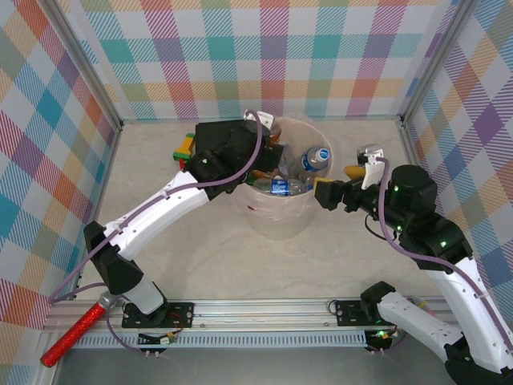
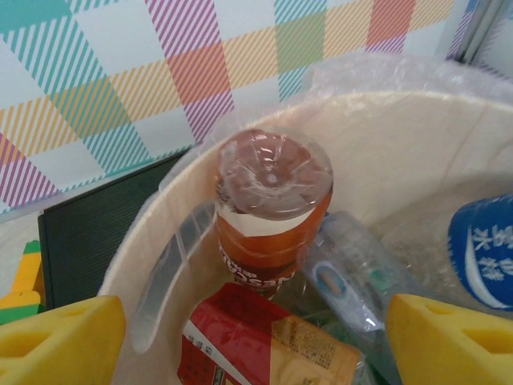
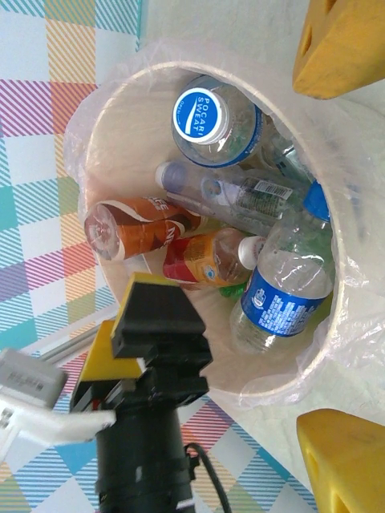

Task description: Put the plastic bottles in the bin

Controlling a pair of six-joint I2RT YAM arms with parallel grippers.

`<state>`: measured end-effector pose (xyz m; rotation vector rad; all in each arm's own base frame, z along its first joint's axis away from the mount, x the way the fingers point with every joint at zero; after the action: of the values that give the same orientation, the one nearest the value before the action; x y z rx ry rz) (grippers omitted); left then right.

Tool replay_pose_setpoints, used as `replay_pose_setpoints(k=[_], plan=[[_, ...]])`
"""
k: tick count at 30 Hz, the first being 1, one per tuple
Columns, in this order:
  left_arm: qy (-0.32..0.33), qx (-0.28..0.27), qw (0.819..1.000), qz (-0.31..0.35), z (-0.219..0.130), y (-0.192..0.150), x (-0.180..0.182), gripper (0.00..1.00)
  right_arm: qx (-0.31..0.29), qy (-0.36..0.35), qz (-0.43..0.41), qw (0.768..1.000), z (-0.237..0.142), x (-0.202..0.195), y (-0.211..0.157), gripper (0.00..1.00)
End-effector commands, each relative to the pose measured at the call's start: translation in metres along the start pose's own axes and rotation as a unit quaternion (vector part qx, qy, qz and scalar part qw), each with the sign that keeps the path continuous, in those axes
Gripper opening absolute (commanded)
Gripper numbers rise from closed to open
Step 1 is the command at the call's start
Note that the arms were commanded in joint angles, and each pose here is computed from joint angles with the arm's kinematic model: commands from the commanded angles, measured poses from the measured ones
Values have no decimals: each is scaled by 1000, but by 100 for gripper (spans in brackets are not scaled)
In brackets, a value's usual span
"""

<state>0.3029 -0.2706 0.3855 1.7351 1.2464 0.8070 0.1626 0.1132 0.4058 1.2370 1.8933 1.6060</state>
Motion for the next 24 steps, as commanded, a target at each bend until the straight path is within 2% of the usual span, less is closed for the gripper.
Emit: replay_pose_setpoints(k=[1, 5, 9, 13, 14, 20, 24], plan=[[-12, -51, 998, -37, -41, 33, 18, 84, -8, 3, -3, 1000, -1, 2, 2, 99], [-11, -66, 997, -45, -46, 40, 26, 75, -7, 4, -2, 1000, 0, 1, 2, 99], [-18, -60, 997, -49, -31, 42, 26, 53, -8, 6, -2, 1000, 0, 2, 3, 99], [-34, -61, 996, -50, -10, 50, 19, 24, -8, 6, -2, 1000, -1, 2, 4, 99], [-38, -58, 996, -49, -3, 51, 16, 21, -8, 6, 0, 1000, -1, 2, 4, 99], [-60, -51, 996, -37, 31, 58, -3, 22, -3, 6, 2, 1000, 0, 2, 2, 99], [-49, -9, 998, -29, 56, 45, -7, 22, 0, 6, 3, 1000, 1, 2, 1, 99]])
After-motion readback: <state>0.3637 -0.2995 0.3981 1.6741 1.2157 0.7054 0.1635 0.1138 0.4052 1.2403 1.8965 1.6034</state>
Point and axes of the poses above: each hand's point on the last joint's axis, 136 mm out from that joint toward the fingers, its own z axis out along the fingers, its own x axis along the line the jaws close on, y = z × x, the point moved 7 cm from there along -z, back along the fingers, and after that the axes turned 3 degrees about -z, right-handed, at the moved point
